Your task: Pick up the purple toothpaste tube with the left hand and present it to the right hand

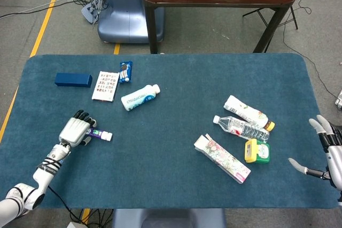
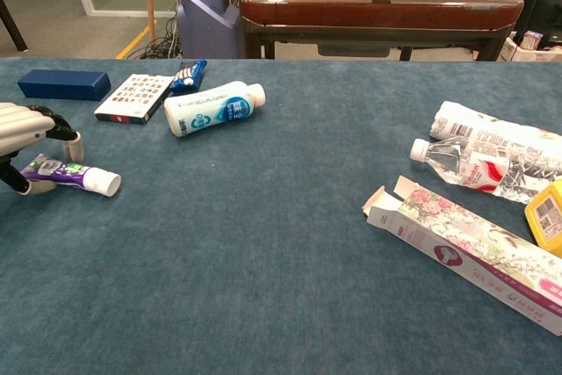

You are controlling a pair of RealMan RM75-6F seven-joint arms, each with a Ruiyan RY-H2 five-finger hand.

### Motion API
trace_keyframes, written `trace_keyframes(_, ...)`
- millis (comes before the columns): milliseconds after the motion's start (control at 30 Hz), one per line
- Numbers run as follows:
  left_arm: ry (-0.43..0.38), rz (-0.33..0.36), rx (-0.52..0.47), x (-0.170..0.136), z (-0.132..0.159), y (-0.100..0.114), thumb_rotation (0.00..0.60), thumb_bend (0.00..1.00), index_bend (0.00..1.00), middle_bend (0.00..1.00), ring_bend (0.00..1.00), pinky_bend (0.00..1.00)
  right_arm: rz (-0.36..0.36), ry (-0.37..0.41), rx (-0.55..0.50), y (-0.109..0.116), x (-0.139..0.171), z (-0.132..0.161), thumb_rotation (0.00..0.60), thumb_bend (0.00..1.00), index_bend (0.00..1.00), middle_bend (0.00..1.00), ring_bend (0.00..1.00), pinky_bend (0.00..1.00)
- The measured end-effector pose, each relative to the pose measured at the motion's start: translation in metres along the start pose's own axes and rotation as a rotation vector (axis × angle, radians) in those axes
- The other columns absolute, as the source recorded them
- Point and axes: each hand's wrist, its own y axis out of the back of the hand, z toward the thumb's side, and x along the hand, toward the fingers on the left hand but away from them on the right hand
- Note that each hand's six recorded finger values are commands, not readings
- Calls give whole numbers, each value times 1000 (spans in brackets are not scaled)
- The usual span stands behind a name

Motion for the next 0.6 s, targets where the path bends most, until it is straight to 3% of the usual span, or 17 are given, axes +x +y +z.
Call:
trace_keyframes(167, 7, -3, -22, 1, -1, -2, 600, 262, 391, 389, 185, 94, -1, -1, 0, 0, 0, 0, 333, 0, 0, 0, 0, 0)
trace_keyframes(600, 26, 20, -105, 4, -5, 0, 600, 267, 513, 547, 316, 158, -1, 2, 3, 1, -1, 3, 335, 0, 0, 0, 0, 0)
